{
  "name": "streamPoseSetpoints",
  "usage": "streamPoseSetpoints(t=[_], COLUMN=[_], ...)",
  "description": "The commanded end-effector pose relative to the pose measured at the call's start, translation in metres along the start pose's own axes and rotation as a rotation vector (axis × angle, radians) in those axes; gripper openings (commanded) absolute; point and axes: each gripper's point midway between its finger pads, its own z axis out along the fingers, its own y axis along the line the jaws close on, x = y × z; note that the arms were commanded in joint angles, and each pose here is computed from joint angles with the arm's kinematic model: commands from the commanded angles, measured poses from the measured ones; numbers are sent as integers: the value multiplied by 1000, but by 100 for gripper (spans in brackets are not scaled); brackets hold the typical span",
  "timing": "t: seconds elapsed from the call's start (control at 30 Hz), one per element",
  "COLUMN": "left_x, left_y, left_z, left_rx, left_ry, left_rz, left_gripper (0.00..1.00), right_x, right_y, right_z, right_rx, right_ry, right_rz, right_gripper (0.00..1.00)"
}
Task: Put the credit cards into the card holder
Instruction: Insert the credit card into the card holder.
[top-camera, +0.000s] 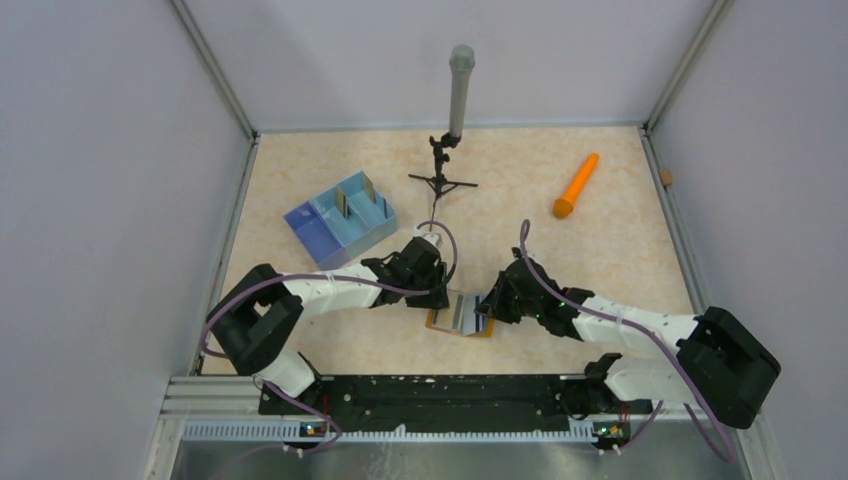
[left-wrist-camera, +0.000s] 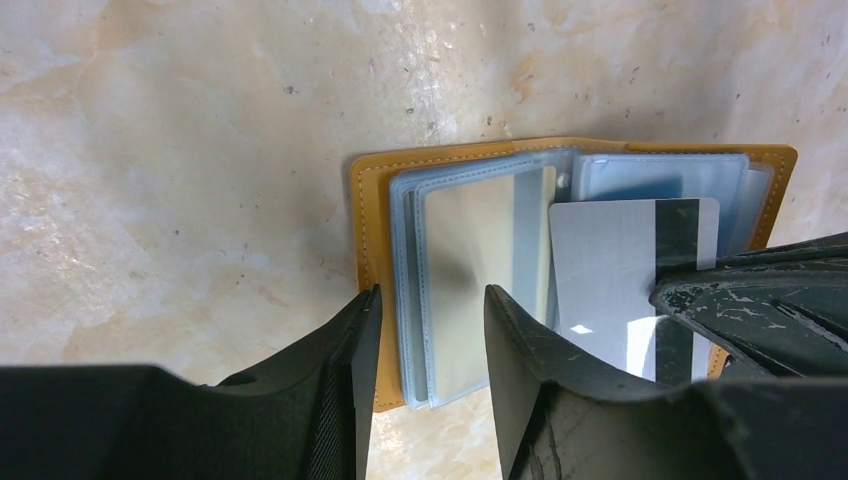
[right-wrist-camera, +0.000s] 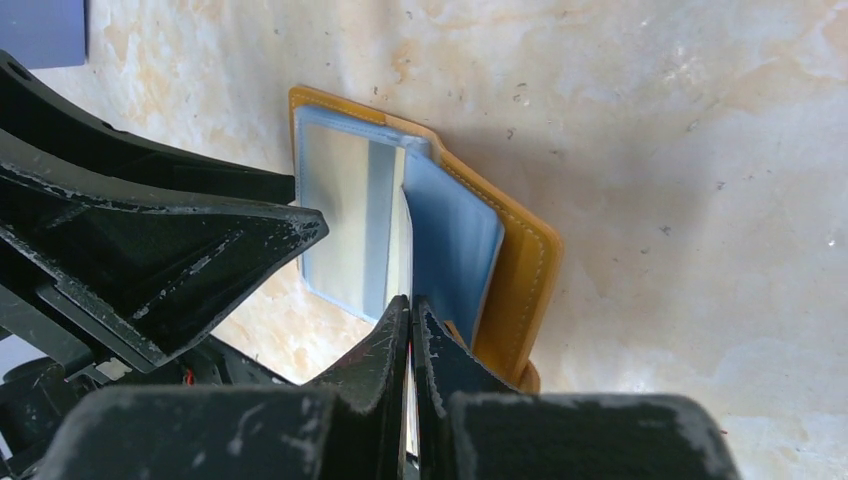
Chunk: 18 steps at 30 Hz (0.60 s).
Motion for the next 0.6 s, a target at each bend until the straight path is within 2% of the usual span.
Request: streamPoseSetpoints(t=[0.0,0.57], left_x=[18,26], left_y=[22,22], left_z=[9,10], left_rx=[-97,-89], left_ry=[54,77], left_rz=[4,-14], left_gripper=[45,39], right_x=[3,6], right_y=[-14,-25], right_z=[-2,11], right_rx=[45,57], right_ry=[-12,-28], right_rz=[12,34], right_gripper=[0,0])
